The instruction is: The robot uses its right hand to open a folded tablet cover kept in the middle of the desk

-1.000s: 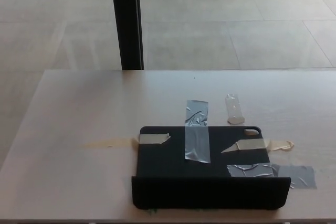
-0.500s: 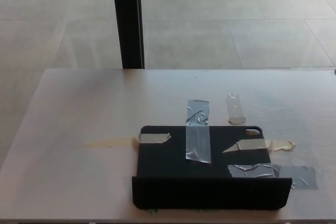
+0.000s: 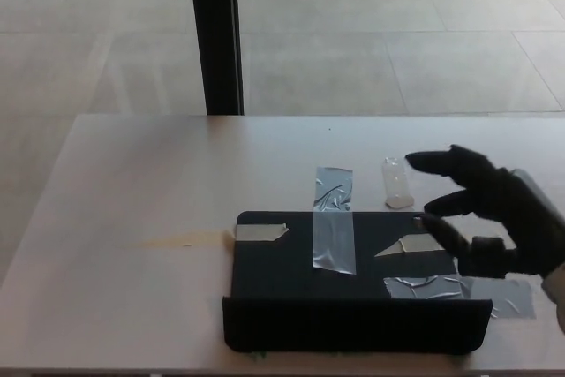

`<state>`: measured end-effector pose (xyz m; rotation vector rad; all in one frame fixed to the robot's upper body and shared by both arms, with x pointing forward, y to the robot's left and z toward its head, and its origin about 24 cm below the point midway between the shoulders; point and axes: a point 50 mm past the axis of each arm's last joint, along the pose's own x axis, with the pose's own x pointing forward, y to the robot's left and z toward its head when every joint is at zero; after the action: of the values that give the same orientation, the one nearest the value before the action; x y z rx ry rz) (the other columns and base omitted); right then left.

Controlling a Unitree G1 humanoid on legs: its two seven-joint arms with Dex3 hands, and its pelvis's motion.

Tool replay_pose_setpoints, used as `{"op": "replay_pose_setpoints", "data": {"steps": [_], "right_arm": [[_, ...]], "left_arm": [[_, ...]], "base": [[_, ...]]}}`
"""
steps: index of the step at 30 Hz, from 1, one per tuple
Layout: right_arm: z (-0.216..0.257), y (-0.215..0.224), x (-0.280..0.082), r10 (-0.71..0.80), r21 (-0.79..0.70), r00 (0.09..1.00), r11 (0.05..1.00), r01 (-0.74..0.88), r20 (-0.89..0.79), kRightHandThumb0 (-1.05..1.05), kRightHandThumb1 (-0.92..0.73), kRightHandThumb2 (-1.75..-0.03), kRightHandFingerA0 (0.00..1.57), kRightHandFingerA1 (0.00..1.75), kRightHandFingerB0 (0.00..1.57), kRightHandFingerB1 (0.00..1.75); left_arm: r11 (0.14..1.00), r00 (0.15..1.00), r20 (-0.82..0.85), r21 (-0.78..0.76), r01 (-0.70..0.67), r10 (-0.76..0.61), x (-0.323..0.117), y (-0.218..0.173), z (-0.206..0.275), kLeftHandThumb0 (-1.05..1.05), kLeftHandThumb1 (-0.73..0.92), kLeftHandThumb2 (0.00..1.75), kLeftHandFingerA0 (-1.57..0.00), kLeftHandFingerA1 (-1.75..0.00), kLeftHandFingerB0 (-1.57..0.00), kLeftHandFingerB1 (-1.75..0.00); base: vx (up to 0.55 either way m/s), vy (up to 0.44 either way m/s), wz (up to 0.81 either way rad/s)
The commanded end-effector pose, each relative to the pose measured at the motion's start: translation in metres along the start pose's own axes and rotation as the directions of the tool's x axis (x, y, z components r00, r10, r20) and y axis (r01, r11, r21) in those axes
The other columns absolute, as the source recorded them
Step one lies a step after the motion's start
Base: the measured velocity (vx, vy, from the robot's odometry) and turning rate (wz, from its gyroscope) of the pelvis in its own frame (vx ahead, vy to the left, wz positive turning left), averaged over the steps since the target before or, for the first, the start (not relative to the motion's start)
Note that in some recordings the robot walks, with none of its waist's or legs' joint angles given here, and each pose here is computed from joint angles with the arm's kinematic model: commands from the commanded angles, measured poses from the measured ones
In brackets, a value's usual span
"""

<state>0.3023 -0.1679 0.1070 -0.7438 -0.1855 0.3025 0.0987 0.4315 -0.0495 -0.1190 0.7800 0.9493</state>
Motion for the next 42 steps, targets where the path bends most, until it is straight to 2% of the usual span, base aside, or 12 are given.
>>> {"op": "replay_pose_setpoints", "data": {"steps": [1,2,3,11,12,20,24,26,36,38,40,42], "right_arm": [[-0.008,0.06,-0.013,0.489,-0.59,0.869,0.679,-0.437,-0.081,-0.86,-0.87,-0.67,0.59,0.51,0.33,0.34],[-0.008,0.064,-0.014,0.497,-0.602,0.864,0.666,-0.44,-0.081,-0.88,-0.88,-0.69,0.6,0.53,0.33,0.35],[-0.009,0.068,-0.014,0.506,-0.621,0.86,0.653,-0.434,-0.069,-0.92,-0.74,-1.11,0.56,0.66,0.29,0.49],[-0.012,0.092,-0.021,0.598,-0.72,0.79,0.49,-0.492,-0.133,-0.94,-0.92,-0.68,0.52,0.62,0.31,0.38],[-0.013,0.094,-0.022,0.618,-0.738,0.771,0.447,-0.506,-0.154,-0.97,-0.76,-1.15,0.51,0.69,0.27,0.51],[-0.005,0.113,-0.042,0.629,-0.906,0.75,0.17,-0.388,-0.203,-0.99,-0.91,-0.69,0.85,1.43,0.47,0.41],[-0.007,0.125,-0.045,0.615,-0.898,0.735,0.096,-0.429,-0.286,-0.98,-0.7,-1.12,0.86,1.0,0.42,0.55],[-0.008,0.128,-0.046,0.619,-0.912,0.741,0.092,-0.399,-0.261,-1.0,-0.91,-0.68,0.85,1.08,0.47,0.45],[0.005,0.144,-0.071,0.637,-0.9,0.723,0.104,-0.424,-0.267,-0.99,-0.92,-0.72,0.81,0.76,0.42,0.45],[0.011,0.147,-0.09,0.65,-0.892,0.717,0.133,-0.432,-0.251,-1.0,-0.8,-1.28,0.8,0.92,0.35,0.56],[0.013,0.146,-0.096,0.652,-0.897,0.719,0.133,-0.421,-0.241,-1.04,-0.92,-0.75,0.79,0.85,0.41,0.48],[0.013,0.143,-0.104,0.646,-0.888,0.73,0.176,-0.426,-0.222,-1.02,-0.92,-0.74,0.79,0.76,0.42,0.47]], "left_arm": [[1.0,1.0,0.017,0.0,-0.021,0.021,-0.001,0.014,0.008,-0.71,0.57,1.04,-0.8,-0.83,-0.62,-0.74],[1.0,1.0,0.018,-0.015,-0.012,0.013,-0.001,0.014,0.009,-0.68,0.76,0.62,-0.8,-0.8,-0.63,-0.68],[1.0,1.0,0.02,-0.012,-0.013,0.013,-0.001,0.014,0.009,-0.71,0.57,1.04,-0.8,-0.83,-0.62,-0.74],[0.999,0.999,0.039,-0.024,-0.03,0.031,0.0,0.014,0.014,-0.68,0.76,0.63,-0.77,-0.78,-0.65,-0.67],[0.999,0.999,0.041,-0.018,-0.03,0.031,0.0,0.014,0.015,-0.67,0.77,0.63,-0.75,-0.76,-0.63,-0.67],[1.0,0.999,0.048,-0.005,-0.026,0.026,-0.001,0.016,0.016,-0.69,0.77,0.63,-0.77,-0.76,-0.64,-0.67],[1.0,0.998,0.057,0.002,-0.022,0.022,-0.001,0.016,0.018,-0.72,0.57,1.04,-0.79,-0.82,-0.62,-0.73],[1.0,0.998,0.059,-0.018,-0.016,0.017,-0.001,0.016,0.019,-0.7,0.75,0.62,-0.75,-0.77,-0.62,-0.67],[1.0,0.997,0.071,0.014,-0.012,0.011,0.0,0.012,0.023,-0.71,0.57,1.05,-0.79,-0.82,-0.63,-0.74],[1.0,0.998,0.067,0.021,-0.012,0.01,0.0,0.013,0.024,-0.72,0.77,0.63,-0.79,-0.76,-0.65,-0.67],[1.0,0.998,0.068,0.019,-0.014,0.012,0.0,0.013,0.024,-0.7,0.56,1.04,-0.81,-0.83,-0.66,-0.76],[1.0,0.997,0.076,0.014,-0.017,0.016,0.0,0.012,0.027,-0.72,0.76,0.62,-0.83,-0.78,-0.67,-0.69]], "base": [[0.0,0.0,0.0],[0.0,0.0,0.0],[0.0,0.0,0.0],[0.0,0.0,0.0],[0.0,0.0,0.0],[0.0,0.0,0.0],[0.0,0.0,0.0],[0.0,0.0,0.0],[0.0,0.0,0.0],[0.0,0.0,0.0],[0.0,0.0,0.0],[0.0,0.0,0.0]]}}
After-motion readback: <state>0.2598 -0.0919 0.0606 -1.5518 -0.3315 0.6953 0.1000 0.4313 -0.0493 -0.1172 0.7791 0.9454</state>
